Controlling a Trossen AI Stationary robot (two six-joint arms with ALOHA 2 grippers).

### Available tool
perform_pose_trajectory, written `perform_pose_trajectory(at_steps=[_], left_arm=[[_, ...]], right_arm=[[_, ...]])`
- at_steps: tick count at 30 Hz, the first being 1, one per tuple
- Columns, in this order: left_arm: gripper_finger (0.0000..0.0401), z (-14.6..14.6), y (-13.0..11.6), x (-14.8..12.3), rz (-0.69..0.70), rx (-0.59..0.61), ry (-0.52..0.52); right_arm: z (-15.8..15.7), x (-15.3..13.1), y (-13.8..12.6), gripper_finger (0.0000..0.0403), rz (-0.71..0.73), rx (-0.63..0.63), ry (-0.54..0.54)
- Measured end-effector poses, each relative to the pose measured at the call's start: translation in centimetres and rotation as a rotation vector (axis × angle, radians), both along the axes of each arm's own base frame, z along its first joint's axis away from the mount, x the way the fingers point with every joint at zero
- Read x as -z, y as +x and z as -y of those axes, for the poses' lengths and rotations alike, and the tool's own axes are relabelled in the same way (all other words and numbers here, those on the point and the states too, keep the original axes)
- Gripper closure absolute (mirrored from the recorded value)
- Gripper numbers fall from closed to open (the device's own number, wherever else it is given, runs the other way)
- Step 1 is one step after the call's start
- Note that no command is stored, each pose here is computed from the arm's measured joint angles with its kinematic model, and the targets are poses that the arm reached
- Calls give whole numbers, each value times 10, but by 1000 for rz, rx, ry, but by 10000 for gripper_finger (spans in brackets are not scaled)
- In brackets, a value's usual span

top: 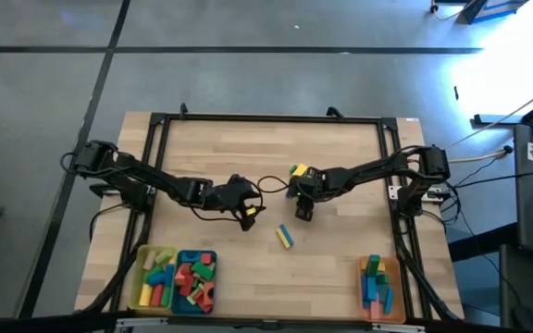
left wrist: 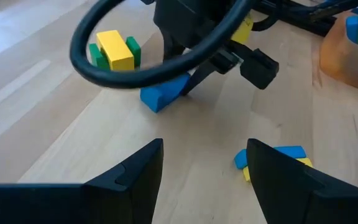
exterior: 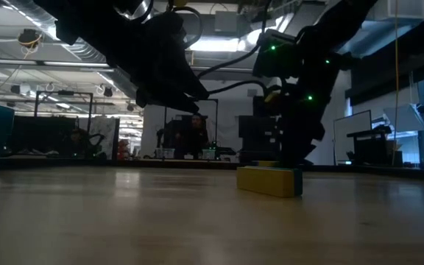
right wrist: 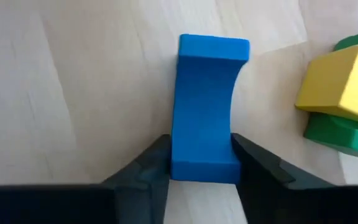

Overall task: Sort blocks by size
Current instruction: Put the blue arch block into the blue bin

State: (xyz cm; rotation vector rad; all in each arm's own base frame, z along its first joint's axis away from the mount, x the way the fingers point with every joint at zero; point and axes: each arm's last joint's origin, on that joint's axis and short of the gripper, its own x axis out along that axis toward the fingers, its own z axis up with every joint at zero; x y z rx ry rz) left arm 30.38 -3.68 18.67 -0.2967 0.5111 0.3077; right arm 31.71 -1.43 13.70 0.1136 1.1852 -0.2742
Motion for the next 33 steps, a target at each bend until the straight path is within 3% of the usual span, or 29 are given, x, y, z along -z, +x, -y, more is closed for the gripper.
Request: perform_pose_trajectory(at_steps=[2, 9, 14, 21, 29, 33], left_arm=[[191, 0, 0, 0, 0, 0, -1], [191, 0, 0, 0, 0, 2, -3], [191, -1, -8, -14, 14, 9, -10], [191, -4, -46, -45, -47, -13, -46], [191, -1, -94, -76, -50, 13, -78], [191, -2, -106, -89, 12, 16, -86]], right_arm=[[0, 1, 0, 268, -1, -10, 27], [-2, 0, 1, 268, 10, 7, 72], [-6, -9, 9, 267, 51, -24, 205], [-28, -32, 37, 263, 349, -135, 442], [-83, -59, 66, 262, 785, -287, 474], [-115, -57, 87, 261, 863, -328, 466]])
